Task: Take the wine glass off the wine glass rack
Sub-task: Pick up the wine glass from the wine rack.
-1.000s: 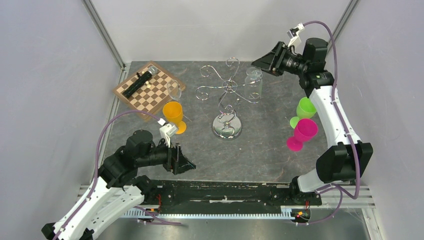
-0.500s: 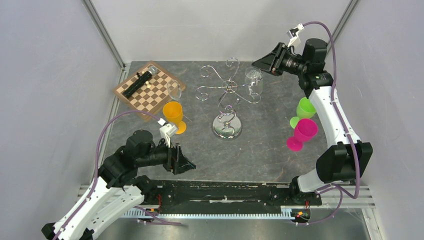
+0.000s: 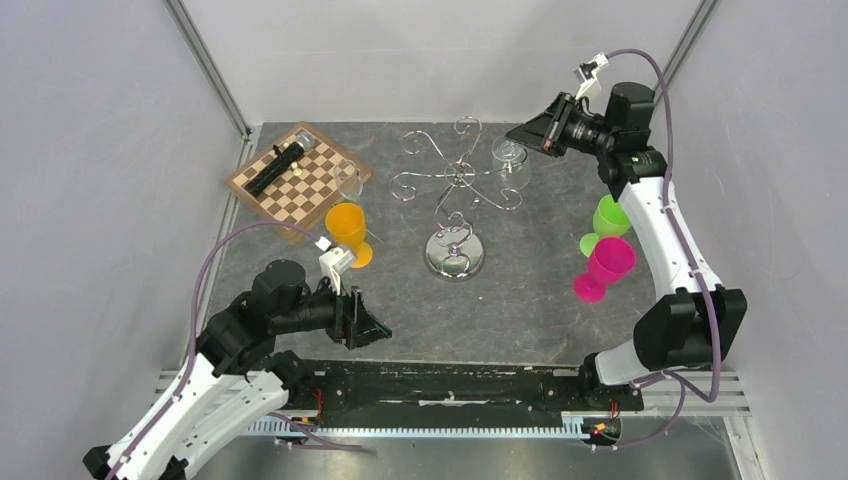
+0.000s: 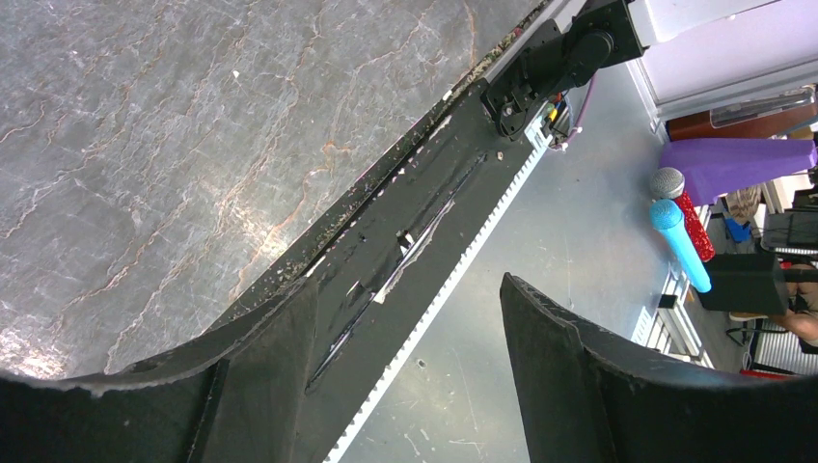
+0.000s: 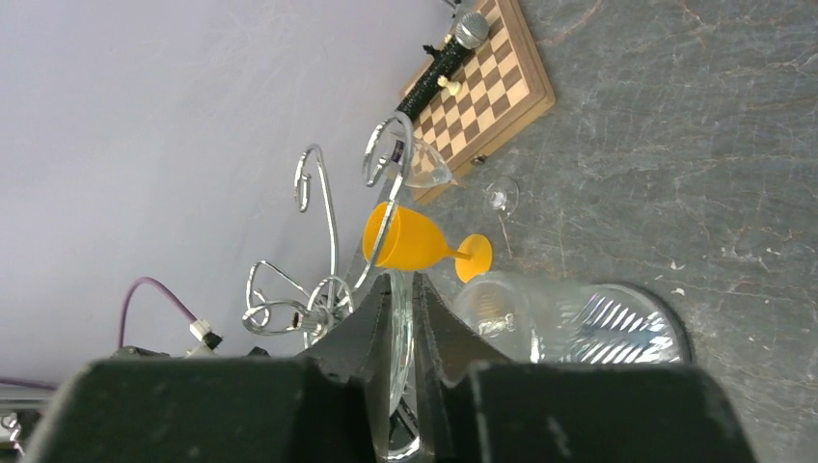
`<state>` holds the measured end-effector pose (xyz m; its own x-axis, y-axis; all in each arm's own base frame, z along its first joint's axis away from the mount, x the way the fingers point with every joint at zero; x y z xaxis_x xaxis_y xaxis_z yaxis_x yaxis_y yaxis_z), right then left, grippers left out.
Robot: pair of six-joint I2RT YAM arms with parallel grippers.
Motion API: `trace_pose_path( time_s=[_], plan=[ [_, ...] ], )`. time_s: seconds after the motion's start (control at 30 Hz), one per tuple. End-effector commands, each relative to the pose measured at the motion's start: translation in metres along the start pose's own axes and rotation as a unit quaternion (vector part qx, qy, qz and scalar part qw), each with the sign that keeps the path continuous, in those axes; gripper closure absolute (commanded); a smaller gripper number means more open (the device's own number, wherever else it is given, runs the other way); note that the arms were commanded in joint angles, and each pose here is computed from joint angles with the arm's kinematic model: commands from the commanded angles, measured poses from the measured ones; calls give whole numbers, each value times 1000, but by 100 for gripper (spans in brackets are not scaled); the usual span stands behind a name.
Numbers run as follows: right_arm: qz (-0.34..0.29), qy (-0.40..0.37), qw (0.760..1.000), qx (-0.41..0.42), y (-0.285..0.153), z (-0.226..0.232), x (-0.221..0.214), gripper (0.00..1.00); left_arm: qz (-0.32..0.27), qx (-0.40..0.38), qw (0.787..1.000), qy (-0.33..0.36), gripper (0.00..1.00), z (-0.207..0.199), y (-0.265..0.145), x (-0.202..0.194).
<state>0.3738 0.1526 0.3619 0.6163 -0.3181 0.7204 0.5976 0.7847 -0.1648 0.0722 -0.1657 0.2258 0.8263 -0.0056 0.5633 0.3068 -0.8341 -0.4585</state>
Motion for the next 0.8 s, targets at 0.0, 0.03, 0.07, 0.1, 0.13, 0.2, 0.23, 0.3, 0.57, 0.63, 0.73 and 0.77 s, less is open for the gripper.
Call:
trace_pose_path(
  time_s=[0.0, 0.03, 0.07, 0.1, 0.13, 0.2, 0.23, 0.3, 0.57, 0.63, 0.73, 0.77],
  plan=[
    [0, -24, 999, 35, -9, 26, 0, 94, -13, -3, 1000, -5, 24, -3, 2, 6],
    [-1, -25, 999, 35, -9, 27, 0, 96, -13, -3, 1000, -5, 24, -2, 2, 6],
    [-1, -25, 999, 36, -10, 28, 0, 99, -13, -3, 1000, -5, 24, -2, 2, 6],
    [-2, -25, 999, 36, -10, 28, 0, 100, -14, -3, 1000, -5, 24, -3, 2, 6],
    [-3, -25, 999, 35, -11, 29, 0, 100, -13, -3, 1000, -5, 25, -3, 2, 6],
    [-5, -24, 999, 35, -12, 31, 1, 100, -14, -3, 1000, -5, 24, -3, 2, 6],
    [-5, -23, 999, 35, -12, 31, 1, 100, -14, -3, 1000, -5, 24, -3, 2, 6],
    [-8, -22, 999, 35, -13, 33, 2, 100, -13, -3, 1000, -5, 24, -3, 1, 5],
    [-35, 7, 999, 15, -19, 35, 12, 100, -13, -4, 1000, -5, 24, -3, 1, 5],
    [-46, 16, 999, 11, -22, 36, 16, 100, -14, -4, 1000, -4, 24, -3, 1, 5],
    [-63, 36, 997, 4, -28, 34, 21, 100, -14, -4, 1000, -5, 24, -3, 1, 5],
    [-66, 41, 997, 1, -29, 33, 22, 100, -15, -4, 1000, -4, 24, -3, 1, 5]
  ],
)
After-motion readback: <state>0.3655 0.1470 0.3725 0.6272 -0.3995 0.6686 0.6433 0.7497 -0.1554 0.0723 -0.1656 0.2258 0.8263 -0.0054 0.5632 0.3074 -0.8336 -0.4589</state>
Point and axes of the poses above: each gripper's point midway between its finger pads, its own y axis out along the fingers, its own z axis along the line the jaws close on, x = y × z, the point moved 3 cm from there along -y, back along the fingers, and after that the axes turned 8 degrees about -y, right-handed, at the moved point
